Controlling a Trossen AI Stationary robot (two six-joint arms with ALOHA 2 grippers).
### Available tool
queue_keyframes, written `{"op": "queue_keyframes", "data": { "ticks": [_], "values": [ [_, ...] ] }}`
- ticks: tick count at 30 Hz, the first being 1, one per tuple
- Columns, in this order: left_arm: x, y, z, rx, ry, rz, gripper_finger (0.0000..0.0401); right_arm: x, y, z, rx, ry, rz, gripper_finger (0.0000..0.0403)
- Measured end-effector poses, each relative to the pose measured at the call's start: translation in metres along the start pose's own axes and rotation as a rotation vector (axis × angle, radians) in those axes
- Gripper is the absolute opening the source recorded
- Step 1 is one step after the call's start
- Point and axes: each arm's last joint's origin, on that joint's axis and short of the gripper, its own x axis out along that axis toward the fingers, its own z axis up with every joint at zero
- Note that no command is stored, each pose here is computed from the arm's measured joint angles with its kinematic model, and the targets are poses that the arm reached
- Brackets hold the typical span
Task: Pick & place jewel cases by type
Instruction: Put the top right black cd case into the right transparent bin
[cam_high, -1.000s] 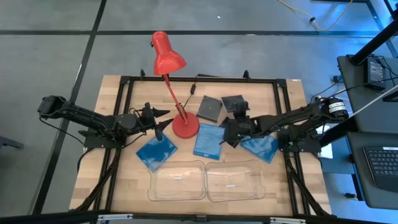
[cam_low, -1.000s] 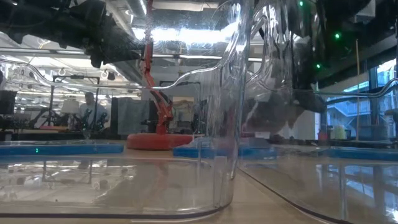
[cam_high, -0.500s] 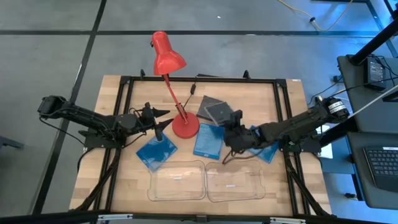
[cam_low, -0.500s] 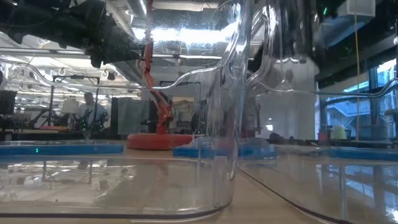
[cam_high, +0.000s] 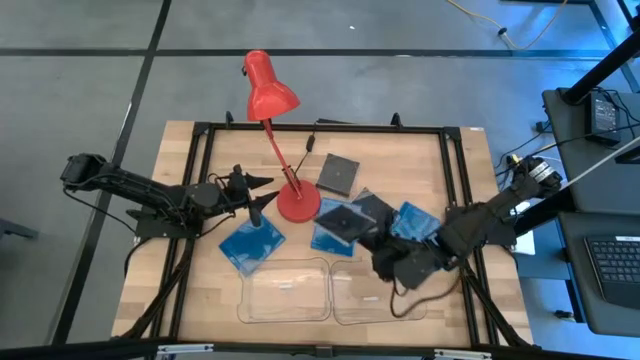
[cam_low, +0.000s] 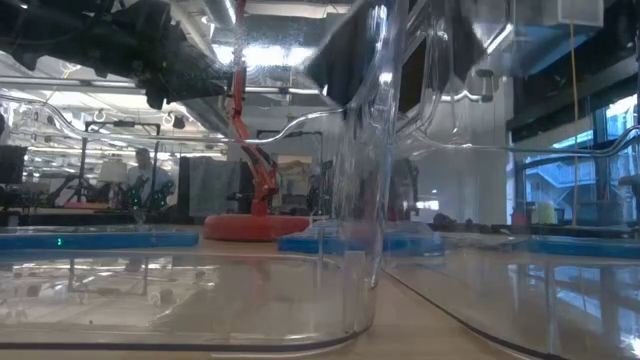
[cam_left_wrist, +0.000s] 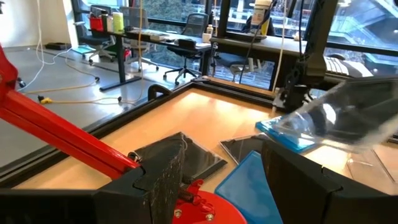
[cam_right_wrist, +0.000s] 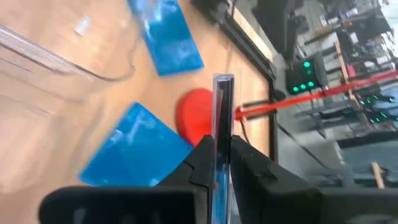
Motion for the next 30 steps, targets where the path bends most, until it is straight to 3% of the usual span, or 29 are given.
{"op": "queue_keyframes", "data": {
  "ticks": [5,12,17,20,26,30],
  "values": [
    [0.0,0.0,-0.001,-0.033,0.009,0.0,0.0212,-0.025,0.007,0.013,0.1,-0.051,0.052,0.0043],
    [0.0,0.001,-0.003,-0.023,0.028,0.004,0.0212,-0.053,0.012,0.014,0.231,0.001,0.124,0.0044],
    [0.0,0.001,-0.004,-0.021,0.034,0.005,0.0212,-0.071,0.015,0.024,0.267,-0.048,0.249,0.0044],
    [0.0,0.001,-0.004,0.005,0.034,0.005,0.0212,-0.081,0.012,0.031,0.363,-0.061,0.306,0.0044],
    [0.0,0.001,-0.004,0.037,0.036,0.012,0.0212,-0.086,0.01,0.034,0.562,-0.025,0.397,0.0044],
    [0.0,0.001,-0.004,0.038,0.038,0.012,0.0212,-0.085,0.014,0.027,0.63,0.074,0.426,0.0044]
  ]
}}
